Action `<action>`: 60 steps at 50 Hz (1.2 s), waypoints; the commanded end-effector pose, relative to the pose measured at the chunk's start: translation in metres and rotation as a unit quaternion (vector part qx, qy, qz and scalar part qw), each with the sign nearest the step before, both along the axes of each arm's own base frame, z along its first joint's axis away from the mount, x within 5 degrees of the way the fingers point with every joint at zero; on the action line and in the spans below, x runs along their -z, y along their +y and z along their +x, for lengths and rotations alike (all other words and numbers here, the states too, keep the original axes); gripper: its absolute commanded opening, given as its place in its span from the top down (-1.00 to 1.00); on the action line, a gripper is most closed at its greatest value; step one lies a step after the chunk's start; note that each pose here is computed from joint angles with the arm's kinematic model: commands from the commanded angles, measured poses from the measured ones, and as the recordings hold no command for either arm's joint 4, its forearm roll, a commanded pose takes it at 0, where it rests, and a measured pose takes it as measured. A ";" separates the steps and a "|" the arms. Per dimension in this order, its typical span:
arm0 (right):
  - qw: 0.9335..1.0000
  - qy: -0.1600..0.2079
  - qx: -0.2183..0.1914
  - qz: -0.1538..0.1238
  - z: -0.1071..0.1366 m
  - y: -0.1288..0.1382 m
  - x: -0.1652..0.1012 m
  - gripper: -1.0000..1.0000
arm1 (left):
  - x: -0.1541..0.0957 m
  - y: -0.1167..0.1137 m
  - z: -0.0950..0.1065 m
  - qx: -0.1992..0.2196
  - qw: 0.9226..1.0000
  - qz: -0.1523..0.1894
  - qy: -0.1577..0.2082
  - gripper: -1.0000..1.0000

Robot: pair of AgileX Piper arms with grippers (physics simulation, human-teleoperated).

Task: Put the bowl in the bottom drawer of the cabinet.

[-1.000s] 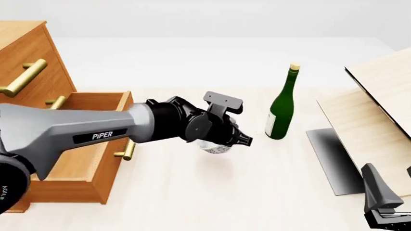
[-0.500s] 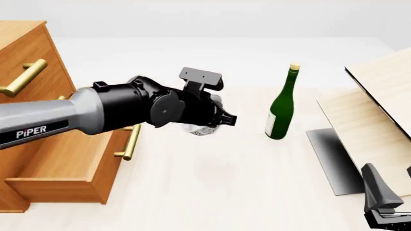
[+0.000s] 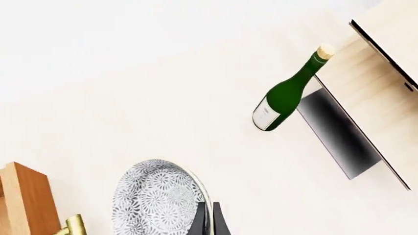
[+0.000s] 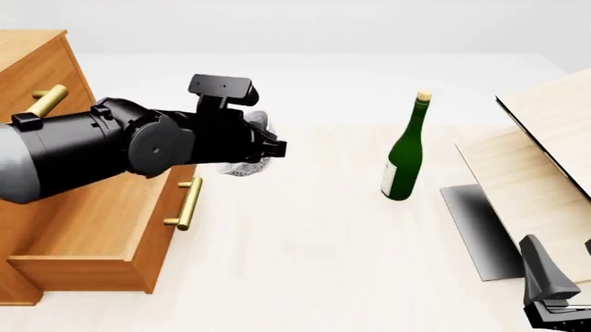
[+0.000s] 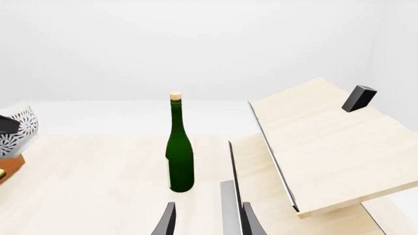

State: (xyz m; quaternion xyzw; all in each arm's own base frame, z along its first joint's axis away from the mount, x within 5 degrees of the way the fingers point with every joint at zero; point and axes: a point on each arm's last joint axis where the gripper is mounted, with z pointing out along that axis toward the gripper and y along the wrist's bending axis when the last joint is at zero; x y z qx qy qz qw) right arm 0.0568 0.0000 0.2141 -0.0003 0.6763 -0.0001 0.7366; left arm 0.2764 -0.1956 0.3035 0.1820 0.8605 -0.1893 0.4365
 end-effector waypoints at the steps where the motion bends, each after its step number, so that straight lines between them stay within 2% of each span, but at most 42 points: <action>1: 1.000 0.000 0.000 0.000 0.000 0.000 0.000 -1.00 | -0.007 0.029 -0.001 -0.030 0.999 0.002 -0.018 1.00; 15: 1.000 0.000 0.000 0.000 0.000 0.000 0.000 -1.00 | -0.008 0.055 0.001 -0.062 0.998 0.009 -0.022 1.00; 16: 1.000 0.000 0.000 0.000 0.000 0.000 0.000 -1.00 | -0.008 0.063 0.001 -0.071 0.997 0.011 -0.025 1.00; 30: 1.000 0.000 0.000 0.000 0.000 0.000 0.000 -1.00 | -0.005 0.084 0.001 -0.105 0.994 0.006 -0.031 1.00; 60: 1.000 0.000 0.000 0.000 0.000 0.000 0.000 -1.00 | 0.002 0.130 -0.023 -0.175 0.984 -0.007 -0.042 1.00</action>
